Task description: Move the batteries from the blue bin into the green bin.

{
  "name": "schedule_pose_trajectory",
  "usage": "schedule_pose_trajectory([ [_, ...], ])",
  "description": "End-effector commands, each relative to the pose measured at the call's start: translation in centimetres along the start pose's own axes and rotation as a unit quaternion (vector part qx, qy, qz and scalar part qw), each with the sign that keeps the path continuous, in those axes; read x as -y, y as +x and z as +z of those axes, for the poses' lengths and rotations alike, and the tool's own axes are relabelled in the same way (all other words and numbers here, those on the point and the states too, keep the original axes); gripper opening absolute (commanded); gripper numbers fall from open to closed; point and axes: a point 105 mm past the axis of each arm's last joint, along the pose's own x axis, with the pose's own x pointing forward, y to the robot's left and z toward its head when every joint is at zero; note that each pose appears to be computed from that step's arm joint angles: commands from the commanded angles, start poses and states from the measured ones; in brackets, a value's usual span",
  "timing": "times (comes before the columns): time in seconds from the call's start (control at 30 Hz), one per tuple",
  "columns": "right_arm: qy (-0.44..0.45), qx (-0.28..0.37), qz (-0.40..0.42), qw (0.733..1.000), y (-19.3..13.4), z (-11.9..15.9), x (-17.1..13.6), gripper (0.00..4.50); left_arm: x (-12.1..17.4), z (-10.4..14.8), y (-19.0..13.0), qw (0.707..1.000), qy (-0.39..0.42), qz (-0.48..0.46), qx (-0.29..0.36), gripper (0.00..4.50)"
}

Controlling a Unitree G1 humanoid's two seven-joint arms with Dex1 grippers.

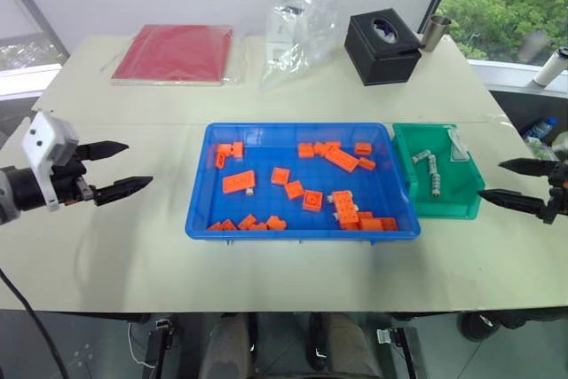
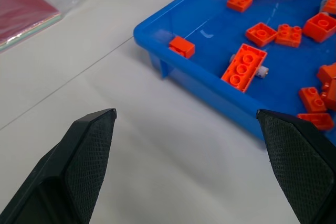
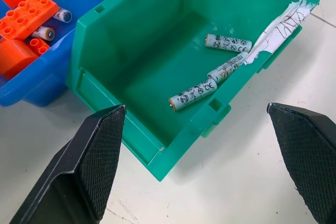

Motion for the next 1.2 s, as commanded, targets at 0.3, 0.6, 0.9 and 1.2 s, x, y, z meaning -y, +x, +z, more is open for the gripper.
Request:
schedule_pose_trajectory([
  [0.3,-0.019,0.022,-0.023,0.999,-0.3,1.6,0.2,4.44,-0.9,1.0,-0.4,0.999,0.019,0.030,0.014,4.50],
  [0.6,-0.019,0.031,-0.025,0.999,0.6,2.3,0.4,4.44,-0.9,1.6,-0.4,0.999,0.025,0.030,0.021,4.50],
  [0.9,-0.140,0.121,0.130,0.974,7.8,13.2,-5.2,4.44,2.5,4.3,0.4,0.996,0.043,-0.058,0.043,4.50],
  [1.2,-0.213,0.143,0.284,0.924,17.1,19.5,-16.0,4.44,5.1,3.1,0.7,0.989,0.059,-0.134,0.004,4.50],
])
